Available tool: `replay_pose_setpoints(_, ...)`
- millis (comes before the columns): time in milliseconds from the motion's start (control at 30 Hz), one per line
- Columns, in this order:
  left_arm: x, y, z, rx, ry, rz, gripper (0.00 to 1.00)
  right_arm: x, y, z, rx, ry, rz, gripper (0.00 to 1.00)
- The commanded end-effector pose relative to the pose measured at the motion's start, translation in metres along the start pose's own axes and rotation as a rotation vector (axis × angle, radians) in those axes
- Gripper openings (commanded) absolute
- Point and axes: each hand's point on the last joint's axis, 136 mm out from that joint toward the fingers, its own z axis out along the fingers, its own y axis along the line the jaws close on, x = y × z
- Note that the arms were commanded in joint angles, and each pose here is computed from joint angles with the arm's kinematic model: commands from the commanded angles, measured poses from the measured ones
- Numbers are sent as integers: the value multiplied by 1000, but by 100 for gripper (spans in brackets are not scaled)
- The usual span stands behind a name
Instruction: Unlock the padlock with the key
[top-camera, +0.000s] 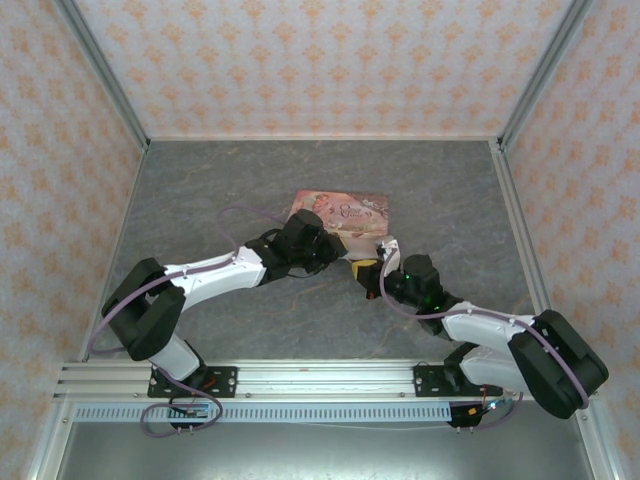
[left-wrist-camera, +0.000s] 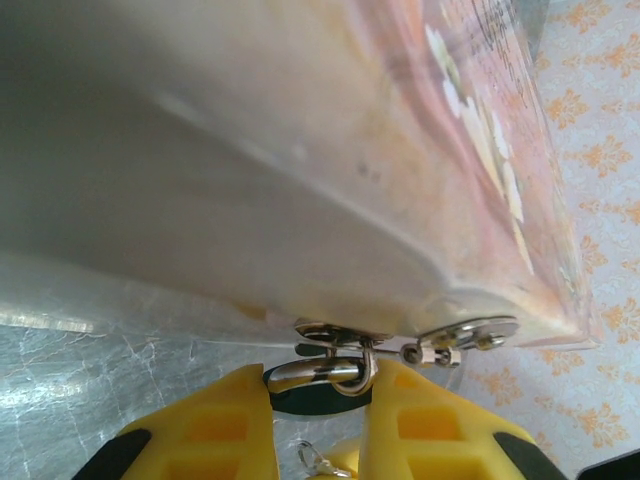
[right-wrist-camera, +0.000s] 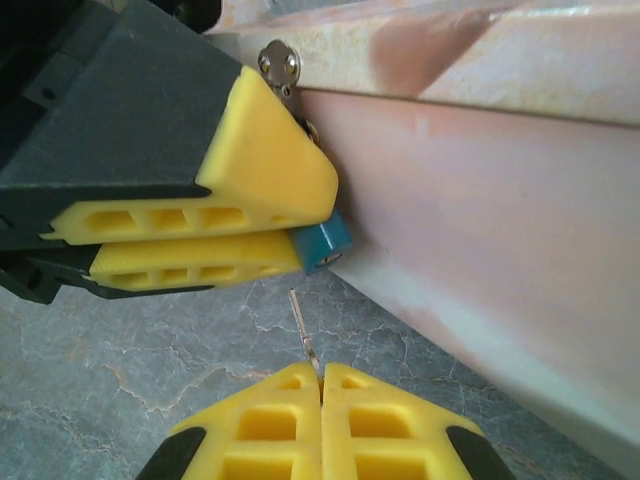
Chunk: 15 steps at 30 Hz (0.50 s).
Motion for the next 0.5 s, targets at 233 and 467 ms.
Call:
replay_pose_setpoints(233,-1,-34,-17,92,-7,-6,12,-20,0,1,23,-72,-44,0)
replay_pose_setpoints(467,0,-35,-18,94,-5,-6,12,-23,3,4,5,-72,-46,0)
